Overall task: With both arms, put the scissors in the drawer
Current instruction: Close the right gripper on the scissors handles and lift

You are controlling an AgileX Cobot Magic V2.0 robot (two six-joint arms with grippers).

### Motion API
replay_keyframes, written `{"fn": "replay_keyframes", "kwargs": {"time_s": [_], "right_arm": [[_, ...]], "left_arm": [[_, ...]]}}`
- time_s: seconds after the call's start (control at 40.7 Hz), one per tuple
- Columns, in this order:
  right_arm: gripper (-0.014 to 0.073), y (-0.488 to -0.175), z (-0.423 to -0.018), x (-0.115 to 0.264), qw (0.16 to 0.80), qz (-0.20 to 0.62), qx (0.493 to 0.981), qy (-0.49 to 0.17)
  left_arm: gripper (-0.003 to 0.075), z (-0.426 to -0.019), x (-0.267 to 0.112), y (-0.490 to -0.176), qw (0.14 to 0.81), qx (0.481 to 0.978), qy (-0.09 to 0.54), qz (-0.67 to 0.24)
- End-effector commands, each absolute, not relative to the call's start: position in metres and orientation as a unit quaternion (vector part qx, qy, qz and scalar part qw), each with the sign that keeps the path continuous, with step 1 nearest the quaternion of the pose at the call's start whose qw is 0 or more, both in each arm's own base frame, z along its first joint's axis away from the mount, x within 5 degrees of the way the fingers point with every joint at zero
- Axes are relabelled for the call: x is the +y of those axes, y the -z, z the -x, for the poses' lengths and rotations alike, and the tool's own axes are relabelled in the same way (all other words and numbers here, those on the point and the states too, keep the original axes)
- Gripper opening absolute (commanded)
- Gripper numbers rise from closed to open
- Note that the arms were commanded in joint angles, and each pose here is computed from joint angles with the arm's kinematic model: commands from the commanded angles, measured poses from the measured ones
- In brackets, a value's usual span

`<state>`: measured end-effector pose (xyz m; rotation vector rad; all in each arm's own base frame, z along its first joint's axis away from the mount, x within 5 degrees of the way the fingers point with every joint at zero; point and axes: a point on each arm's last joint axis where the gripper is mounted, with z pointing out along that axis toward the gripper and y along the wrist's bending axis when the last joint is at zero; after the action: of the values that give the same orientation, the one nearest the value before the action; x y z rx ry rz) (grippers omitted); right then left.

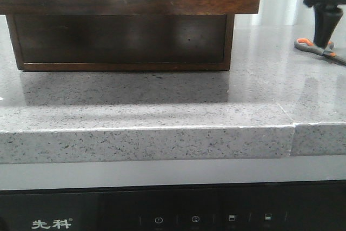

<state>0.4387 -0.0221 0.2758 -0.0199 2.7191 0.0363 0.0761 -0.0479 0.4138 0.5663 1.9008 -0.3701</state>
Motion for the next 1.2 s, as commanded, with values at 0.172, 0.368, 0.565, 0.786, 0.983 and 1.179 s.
{"fn": "replay_keyframes", "kwargs": {"time_s": [0.172,0.368,0.565,0.786,0.983,1.179], "right_arm": [[0.0389,-0.290,-0.451,-0.026,0.251,0.012,0.968,-0.005],[0.0230,-0.286,-0.453,-0.027,0.247,0.013,0.969,-0.001],[0.0071,-0.285,-0.453,-0.027,0.245,0.014,0.970,0.000],[0.0059,-0.292,-0.450,-0.027,0.246,0.014,0.969,0.000],[0.0059,-0.324,-0.436,-0.026,0.278,0.015,0.960,0.002],[0.0059,-0.374,-0.409,-0.024,0.335,0.016,0.942,0.007]], "left_arm": [[0.0585,-0.076,-0.048,-0.430,0.575,0.770,0.169,-0.222],[0.0585,-0.076,-0.048,-0.430,0.575,0.770,0.169,-0.222],[0.0585,-0.076,-0.048,-0.430,0.575,0.770,0.169,-0.222],[0.0585,-0.076,-0.048,-0.430,0.575,0.770,0.169,-0.222],[0.0585,-0.076,-0.048,-0.430,0.575,0.770,0.169,-0.222],[0.0585,-0.076,-0.048,-0.430,0.575,0.770,0.169,-0.222]]}}
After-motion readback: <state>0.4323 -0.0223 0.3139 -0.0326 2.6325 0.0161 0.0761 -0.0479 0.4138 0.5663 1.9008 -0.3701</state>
